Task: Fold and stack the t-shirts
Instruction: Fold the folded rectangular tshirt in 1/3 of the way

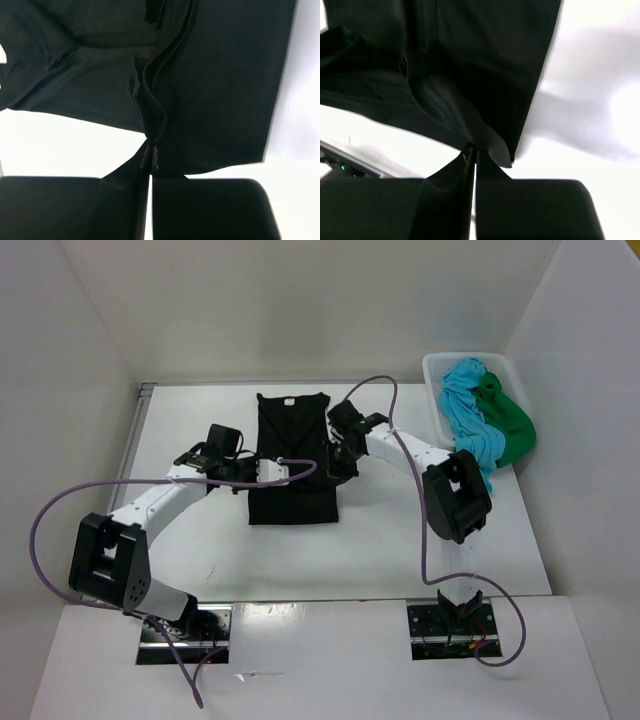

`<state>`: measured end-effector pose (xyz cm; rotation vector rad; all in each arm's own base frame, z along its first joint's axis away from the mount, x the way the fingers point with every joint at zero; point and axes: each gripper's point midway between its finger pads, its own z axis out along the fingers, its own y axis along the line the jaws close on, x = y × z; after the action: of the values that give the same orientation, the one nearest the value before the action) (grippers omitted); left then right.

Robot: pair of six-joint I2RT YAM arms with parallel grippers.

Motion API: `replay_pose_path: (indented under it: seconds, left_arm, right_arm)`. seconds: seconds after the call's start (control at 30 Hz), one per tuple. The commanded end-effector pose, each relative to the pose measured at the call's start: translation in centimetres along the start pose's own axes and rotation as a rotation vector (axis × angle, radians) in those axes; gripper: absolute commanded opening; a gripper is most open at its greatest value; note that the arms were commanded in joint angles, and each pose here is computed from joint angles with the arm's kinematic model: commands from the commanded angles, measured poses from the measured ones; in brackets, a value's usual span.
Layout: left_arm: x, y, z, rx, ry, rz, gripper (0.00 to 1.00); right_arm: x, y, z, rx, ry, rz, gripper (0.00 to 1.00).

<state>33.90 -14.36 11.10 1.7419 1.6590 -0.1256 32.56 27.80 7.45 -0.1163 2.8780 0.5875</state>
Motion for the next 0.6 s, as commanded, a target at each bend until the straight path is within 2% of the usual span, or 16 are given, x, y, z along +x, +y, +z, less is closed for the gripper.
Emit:
replay_pose_path:
  seconds: [0.0,0.2,0.47,0.57]
  left_arm:
    - [-1.1,3.2,0.8,-0.061,-0.081,-0.030,0.03]
    - [-0.5,5.8,2.6,-0.092,-0.102,-0.043,0.03]
    - [1.3,8.0,4.5,-0.137,-0.099,-0.049,0.04]
    - [2.2,6.9,5.5,-0.109,-0.085,-0.039,0.11]
  right_arm:
    - [-3.1,0.2,-0.4,-0.014,-0.027,-0.045,0.00]
    - [-5.4,-0.1,0.9,-0.026,-0.007,-0.058,0.00]
    - [-7.5,-2.5,1.8,-0.044,-0.001,0.000,0.00]
    - [-7.7,-2.4,2.6,-0.059,0.019,-0.010,0.00]
